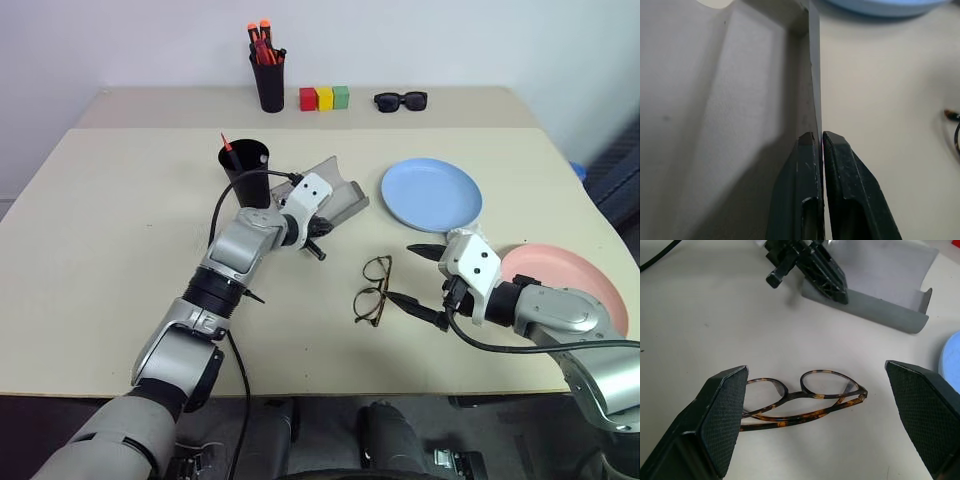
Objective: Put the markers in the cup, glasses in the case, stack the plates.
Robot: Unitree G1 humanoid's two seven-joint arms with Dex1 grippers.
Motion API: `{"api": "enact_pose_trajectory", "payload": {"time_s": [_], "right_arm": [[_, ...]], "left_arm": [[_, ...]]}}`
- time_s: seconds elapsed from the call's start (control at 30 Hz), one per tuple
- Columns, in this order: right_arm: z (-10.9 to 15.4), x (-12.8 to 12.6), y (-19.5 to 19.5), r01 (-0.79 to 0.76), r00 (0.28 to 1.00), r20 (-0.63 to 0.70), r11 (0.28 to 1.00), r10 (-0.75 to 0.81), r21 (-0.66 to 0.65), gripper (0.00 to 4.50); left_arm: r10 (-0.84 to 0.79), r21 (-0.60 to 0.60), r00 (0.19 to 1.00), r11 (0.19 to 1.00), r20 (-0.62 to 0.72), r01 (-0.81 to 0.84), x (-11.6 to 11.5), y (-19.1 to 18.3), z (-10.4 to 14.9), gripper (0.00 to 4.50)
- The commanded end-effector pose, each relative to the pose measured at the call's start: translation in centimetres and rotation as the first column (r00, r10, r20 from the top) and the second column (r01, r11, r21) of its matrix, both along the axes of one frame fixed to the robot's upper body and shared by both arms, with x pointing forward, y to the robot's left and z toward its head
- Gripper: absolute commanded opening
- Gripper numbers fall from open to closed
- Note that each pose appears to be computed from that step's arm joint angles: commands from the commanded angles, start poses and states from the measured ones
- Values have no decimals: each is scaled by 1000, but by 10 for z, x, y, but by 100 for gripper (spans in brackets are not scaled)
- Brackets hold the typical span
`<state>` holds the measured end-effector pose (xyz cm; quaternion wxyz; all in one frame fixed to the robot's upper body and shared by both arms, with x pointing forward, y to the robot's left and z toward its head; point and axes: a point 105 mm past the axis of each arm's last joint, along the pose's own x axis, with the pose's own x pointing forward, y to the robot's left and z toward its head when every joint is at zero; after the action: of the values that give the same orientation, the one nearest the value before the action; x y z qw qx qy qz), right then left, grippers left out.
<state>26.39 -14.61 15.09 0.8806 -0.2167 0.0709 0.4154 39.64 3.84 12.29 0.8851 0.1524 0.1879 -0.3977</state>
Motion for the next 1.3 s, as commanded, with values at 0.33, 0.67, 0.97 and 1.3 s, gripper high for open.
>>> {"api": "enact_pose_trajectory", "payload": {"time_s": [0.33, 0.67, 0.97, 1.3], "right_arm": [[15, -6, 2, -56, 998, -8, 998, 56, -20, 450], [11, -6, -5, 129, 958, -278, 966, -64, 225, 450], [-5, -8, -2, 265, 883, -456, 922, -114, 281, 450], [-25, 13, 9, 446, 785, -586, 840, -201, 310, 450]], "left_arm": [[-457, 55, 886, 889, 79, 454, -53, 21, 33, 10], [-590, 181, 806, 788, -50, 588, -77, 57, 14, 10], [-609, 141, 790, 777, -80, 613, -81, 56, 13, 98], [-511, 111, 851, 859, 125, 499, -66, 65, 36, 444]]}}
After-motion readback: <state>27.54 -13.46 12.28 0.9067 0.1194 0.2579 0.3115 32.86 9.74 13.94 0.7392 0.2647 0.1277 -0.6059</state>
